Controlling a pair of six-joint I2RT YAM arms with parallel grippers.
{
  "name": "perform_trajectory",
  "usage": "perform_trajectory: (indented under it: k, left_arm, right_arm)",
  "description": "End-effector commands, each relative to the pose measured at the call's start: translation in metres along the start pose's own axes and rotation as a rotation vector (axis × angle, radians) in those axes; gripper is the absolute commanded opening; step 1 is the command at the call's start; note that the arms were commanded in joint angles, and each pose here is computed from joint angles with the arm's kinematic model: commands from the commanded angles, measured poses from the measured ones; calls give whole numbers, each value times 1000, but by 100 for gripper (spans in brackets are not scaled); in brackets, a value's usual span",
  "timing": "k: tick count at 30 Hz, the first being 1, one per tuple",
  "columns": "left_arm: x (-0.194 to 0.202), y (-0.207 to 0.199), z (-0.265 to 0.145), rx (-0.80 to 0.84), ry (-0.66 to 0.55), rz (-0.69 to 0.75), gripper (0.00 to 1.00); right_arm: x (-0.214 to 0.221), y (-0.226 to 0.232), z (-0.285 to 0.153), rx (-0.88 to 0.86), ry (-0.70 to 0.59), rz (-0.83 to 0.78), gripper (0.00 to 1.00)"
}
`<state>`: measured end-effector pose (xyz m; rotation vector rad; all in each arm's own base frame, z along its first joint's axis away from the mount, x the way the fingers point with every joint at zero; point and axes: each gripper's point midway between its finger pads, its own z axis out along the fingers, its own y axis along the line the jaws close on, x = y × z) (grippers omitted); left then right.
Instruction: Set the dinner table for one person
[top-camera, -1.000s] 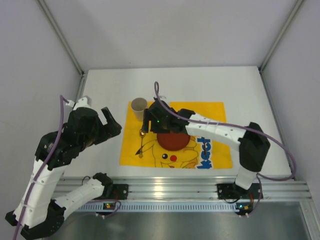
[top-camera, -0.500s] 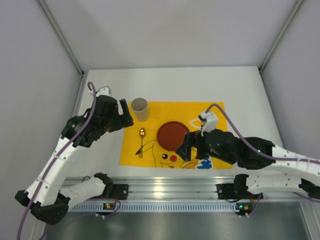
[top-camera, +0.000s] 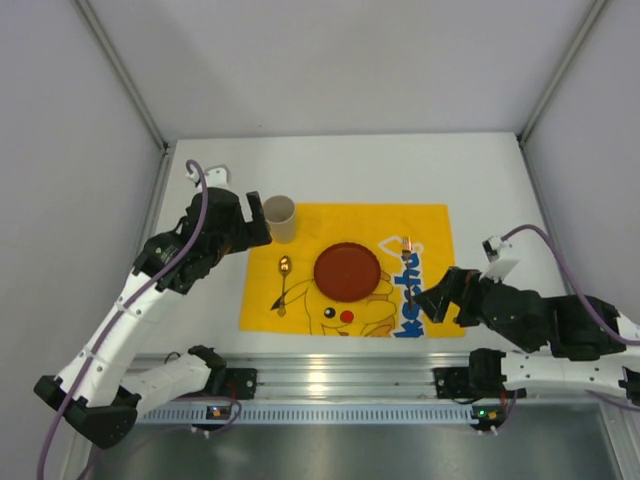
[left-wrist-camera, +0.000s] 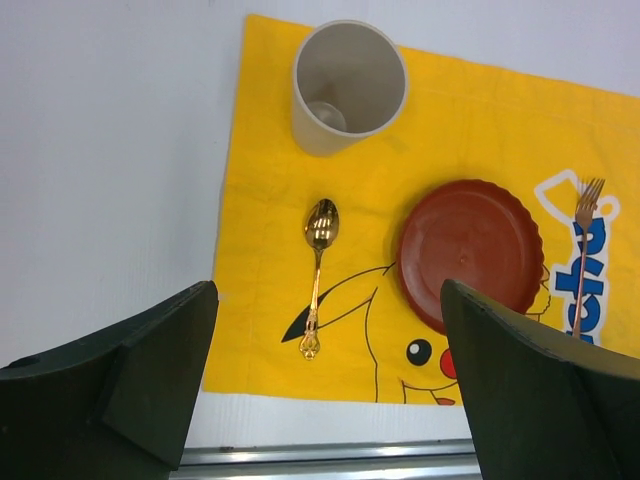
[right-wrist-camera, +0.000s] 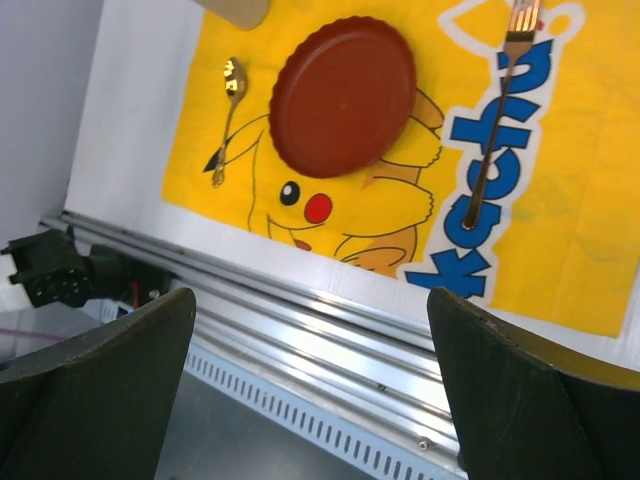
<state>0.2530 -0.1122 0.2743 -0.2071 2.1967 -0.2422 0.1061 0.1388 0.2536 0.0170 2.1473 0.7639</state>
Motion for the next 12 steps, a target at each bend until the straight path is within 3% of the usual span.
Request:
perform_trajectory:
  k: [1, 12]
  left_arm:
    - [-17, 0, 1, -17, -73, -14, 98]
    - [-22, 13, 0, -96, -74, 24, 99]
  right_arm:
    - [-15, -16, -2, 96, -63, -37, 100]
    - [-34, -41, -15, 107, -159, -76, 100]
